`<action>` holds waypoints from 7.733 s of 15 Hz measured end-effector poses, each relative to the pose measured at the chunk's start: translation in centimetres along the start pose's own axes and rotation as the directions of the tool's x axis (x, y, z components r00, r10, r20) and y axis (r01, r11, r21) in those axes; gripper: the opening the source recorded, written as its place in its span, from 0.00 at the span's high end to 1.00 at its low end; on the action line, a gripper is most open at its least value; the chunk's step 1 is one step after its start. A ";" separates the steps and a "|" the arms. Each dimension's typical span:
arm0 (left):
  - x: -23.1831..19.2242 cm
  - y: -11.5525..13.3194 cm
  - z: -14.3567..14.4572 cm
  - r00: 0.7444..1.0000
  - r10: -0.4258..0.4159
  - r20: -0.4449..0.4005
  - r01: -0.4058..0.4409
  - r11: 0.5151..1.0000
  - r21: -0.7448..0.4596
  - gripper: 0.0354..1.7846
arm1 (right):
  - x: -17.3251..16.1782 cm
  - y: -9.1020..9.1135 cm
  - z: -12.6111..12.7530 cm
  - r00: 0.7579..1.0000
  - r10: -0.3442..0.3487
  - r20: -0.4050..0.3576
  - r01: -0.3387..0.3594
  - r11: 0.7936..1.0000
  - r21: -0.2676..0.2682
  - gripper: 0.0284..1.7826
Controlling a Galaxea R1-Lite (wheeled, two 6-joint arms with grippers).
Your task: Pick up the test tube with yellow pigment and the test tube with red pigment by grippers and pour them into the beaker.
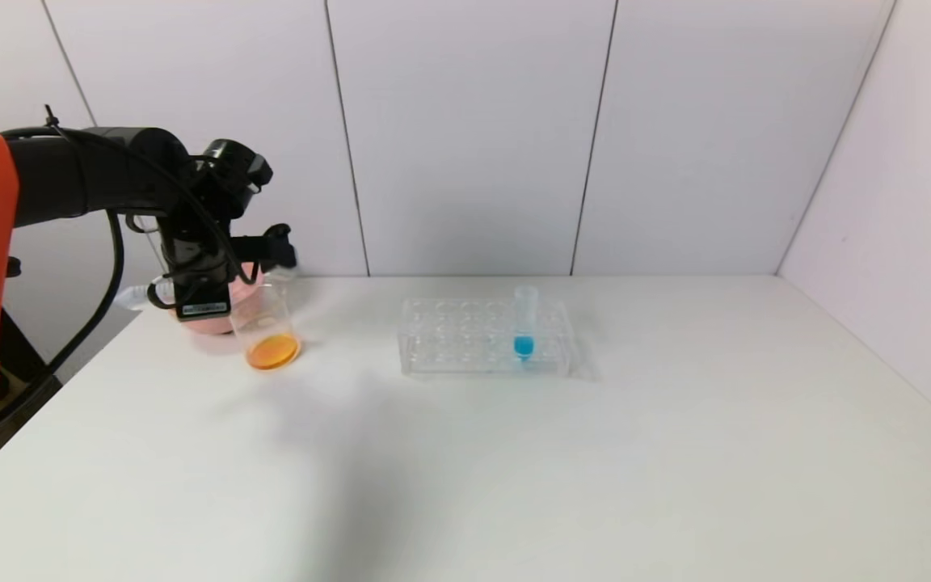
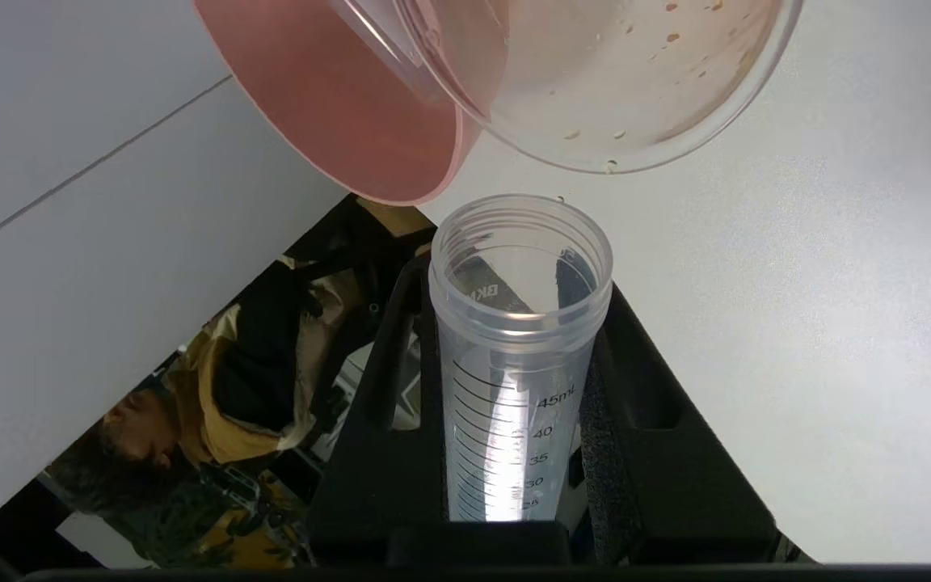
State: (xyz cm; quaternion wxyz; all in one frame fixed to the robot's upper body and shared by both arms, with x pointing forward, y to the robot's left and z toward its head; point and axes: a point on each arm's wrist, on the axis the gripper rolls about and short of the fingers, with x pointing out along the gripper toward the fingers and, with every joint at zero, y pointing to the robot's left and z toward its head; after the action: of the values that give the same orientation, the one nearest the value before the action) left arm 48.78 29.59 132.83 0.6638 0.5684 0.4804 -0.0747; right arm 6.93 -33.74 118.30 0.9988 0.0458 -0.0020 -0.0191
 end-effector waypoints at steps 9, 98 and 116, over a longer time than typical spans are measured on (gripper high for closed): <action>-4.7 0.8 -4.3 0.935 -0.028 0.353 0.251 0.756 -0.604 0.75 | 0.0 0.0 0.0 1.000 0.000 0.000 0.000 1.000 0.000 0.04; -16.6 -31.9 -27.0 0.208 0.886 0.415 0.313 0.342 -0.886 0.01 | 0.0 0.0 0.0 1.000 0.000 0.000 0.000 1.000 0.000 0.04; -9.9 -35.6 -24.7 0.528 0.654 0.542 0.446 0.330 -0.832 0.01 | 0.0 0.0 0.0 1.000 0.000 0.000 0.000 1.000 0.000 0.04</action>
State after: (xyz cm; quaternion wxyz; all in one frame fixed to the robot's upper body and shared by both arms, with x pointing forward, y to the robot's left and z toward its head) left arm 6.90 33.40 118.30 1.0000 -0.0039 -0.0034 0.0061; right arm 6.93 -33.74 118.30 0.9988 0.0458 -0.0020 -0.0191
